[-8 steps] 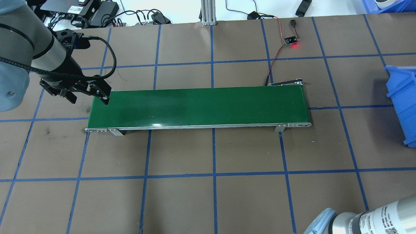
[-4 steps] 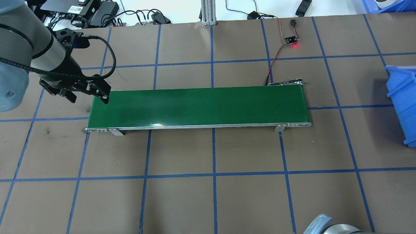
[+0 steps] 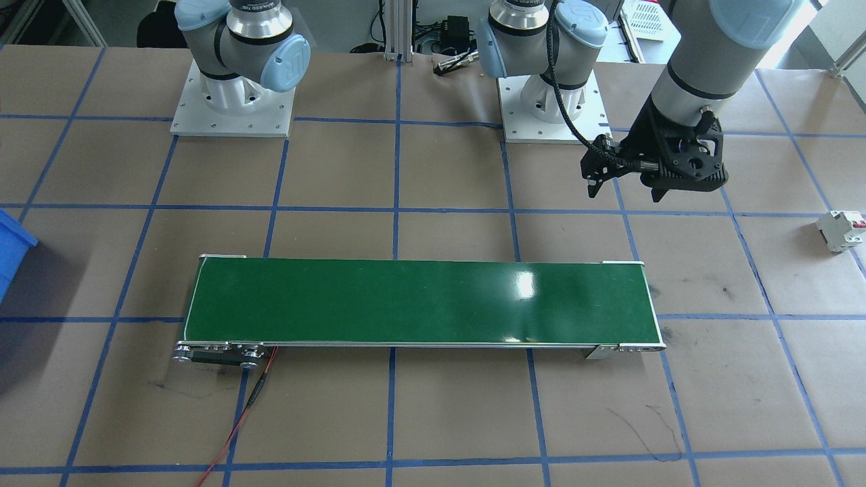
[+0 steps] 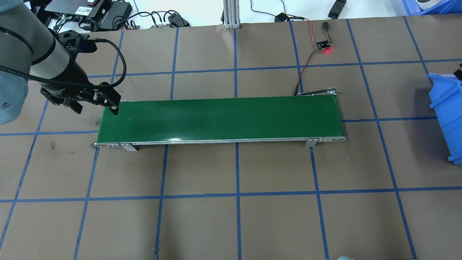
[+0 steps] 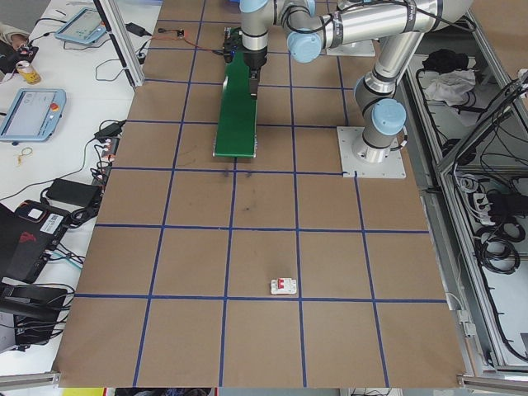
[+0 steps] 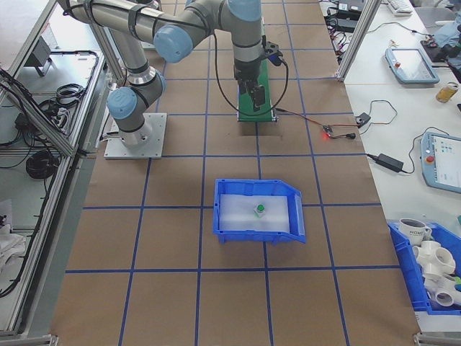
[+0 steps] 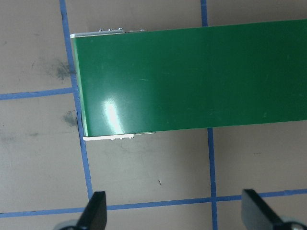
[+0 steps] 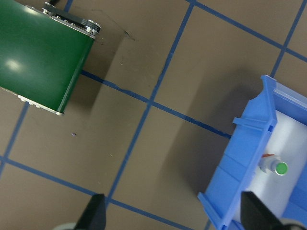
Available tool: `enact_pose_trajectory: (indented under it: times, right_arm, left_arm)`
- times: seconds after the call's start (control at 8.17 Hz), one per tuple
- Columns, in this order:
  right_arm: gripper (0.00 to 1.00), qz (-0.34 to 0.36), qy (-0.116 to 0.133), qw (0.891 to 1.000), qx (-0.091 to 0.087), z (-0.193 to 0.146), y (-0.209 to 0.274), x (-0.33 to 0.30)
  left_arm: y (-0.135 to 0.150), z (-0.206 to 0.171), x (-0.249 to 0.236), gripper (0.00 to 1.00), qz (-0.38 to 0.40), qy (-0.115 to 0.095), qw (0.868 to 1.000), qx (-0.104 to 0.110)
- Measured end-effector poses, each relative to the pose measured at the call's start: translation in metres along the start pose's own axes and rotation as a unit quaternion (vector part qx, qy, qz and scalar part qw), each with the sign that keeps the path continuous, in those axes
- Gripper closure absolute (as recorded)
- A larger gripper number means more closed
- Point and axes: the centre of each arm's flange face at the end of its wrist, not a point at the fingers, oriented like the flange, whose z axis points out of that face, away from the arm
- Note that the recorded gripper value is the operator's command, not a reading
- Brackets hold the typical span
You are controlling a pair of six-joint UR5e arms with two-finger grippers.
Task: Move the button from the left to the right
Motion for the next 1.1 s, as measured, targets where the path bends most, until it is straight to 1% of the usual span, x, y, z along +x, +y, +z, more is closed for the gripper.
enact_pose_trajectory:
  times: [0.24,0.49,0.61,0.73,0.86,1.1]
  right_arm:
    - [0.0,0.066,-0.004,0.998,0.006,-0.011,-0.047,-0.082]
    - [0.0,0.117,-0.015,0.993,0.013,-0.011,-0.09,-0.177]
    - [0.0,0.136,-0.012,0.991,0.015,-0.011,-0.103,-0.218]
    - [0.0,0.143,0.001,0.99,0.012,-0.01,-0.108,-0.243]
    - [0.0,0.145,0.009,0.989,0.009,-0.008,-0.112,-0.254]
    - [0.0,0.146,0.012,0.989,0.007,-0.006,-0.114,-0.26]
  left_arm:
    - [0.0,-0.002,0.0,0.0,-0.003,0.001,1.0,0.005]
    - [-0.003,0.0,-0.001,0.0,-0.005,-0.001,1.0,0.012]
    - [-0.003,-0.001,-0.001,0.0,-0.006,-0.003,1.0,0.015]
    - [-0.002,-0.004,-0.001,0.0,-0.005,-0.005,1.0,0.019]
    - [-0.001,-0.004,-0.001,0.0,-0.005,-0.005,1.0,0.02]
    - [-0.002,-0.004,-0.001,0.0,-0.006,-0.002,1.0,0.022]
